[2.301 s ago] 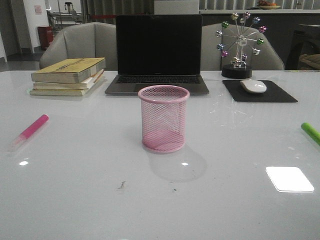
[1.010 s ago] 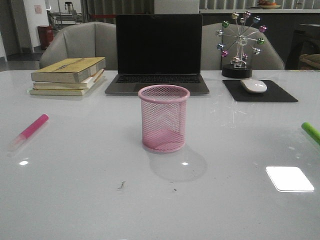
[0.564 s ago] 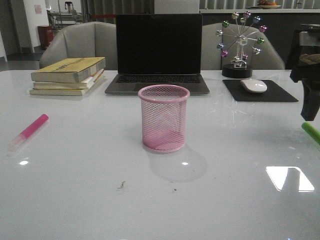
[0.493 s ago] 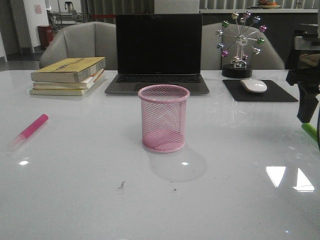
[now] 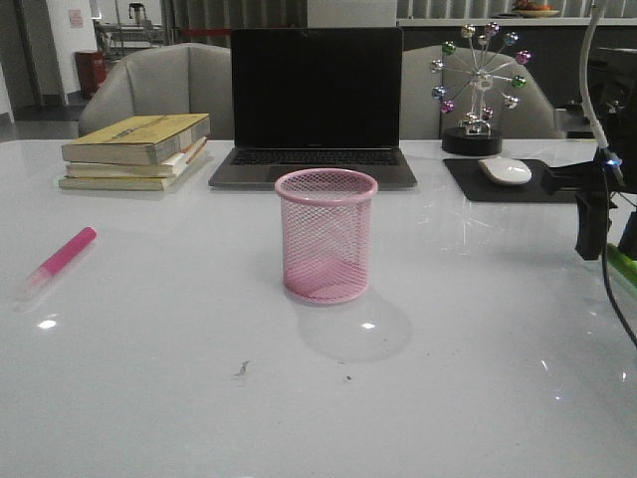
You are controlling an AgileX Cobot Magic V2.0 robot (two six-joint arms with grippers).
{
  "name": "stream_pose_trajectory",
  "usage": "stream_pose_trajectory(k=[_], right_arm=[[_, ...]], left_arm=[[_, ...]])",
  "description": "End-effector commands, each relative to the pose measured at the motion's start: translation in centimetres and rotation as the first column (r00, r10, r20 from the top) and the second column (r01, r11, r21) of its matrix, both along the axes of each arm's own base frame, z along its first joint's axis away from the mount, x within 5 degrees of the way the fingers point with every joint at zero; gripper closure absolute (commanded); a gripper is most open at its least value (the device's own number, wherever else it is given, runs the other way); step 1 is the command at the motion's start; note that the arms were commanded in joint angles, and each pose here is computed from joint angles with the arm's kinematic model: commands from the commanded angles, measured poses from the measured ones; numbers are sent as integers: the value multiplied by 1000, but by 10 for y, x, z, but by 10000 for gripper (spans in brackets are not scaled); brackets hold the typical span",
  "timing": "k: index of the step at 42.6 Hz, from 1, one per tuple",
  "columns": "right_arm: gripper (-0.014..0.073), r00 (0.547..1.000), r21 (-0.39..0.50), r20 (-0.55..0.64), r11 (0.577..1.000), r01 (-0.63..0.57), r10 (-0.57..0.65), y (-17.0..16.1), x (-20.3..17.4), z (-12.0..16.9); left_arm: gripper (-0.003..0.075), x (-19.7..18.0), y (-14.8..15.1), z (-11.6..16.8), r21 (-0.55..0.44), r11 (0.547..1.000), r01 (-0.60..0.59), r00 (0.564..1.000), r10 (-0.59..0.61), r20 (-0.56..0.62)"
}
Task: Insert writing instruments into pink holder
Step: 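Grasp the green highlighter with the right gripper and lift it, then carry the green highlighter with the right gripper above the pink holder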
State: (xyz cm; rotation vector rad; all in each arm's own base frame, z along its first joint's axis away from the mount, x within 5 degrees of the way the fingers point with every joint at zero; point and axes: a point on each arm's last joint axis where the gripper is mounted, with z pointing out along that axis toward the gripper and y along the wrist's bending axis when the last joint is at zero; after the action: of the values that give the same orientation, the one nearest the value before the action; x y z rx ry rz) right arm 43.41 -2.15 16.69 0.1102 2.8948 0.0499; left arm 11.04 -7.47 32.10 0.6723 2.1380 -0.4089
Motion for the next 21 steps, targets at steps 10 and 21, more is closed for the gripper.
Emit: stream_pose_trajectory(k=[10,21], right_arm=[[357,997,-43,72,999,-21,24,-5,3,27],[465,987,-32,158,999,-24,29,1,-1,58]], left_arm=[[257,4,-3,15,-70,998,-6,997,11,73],[257,4,-3,15,-70,998,-6,997,11,73]])
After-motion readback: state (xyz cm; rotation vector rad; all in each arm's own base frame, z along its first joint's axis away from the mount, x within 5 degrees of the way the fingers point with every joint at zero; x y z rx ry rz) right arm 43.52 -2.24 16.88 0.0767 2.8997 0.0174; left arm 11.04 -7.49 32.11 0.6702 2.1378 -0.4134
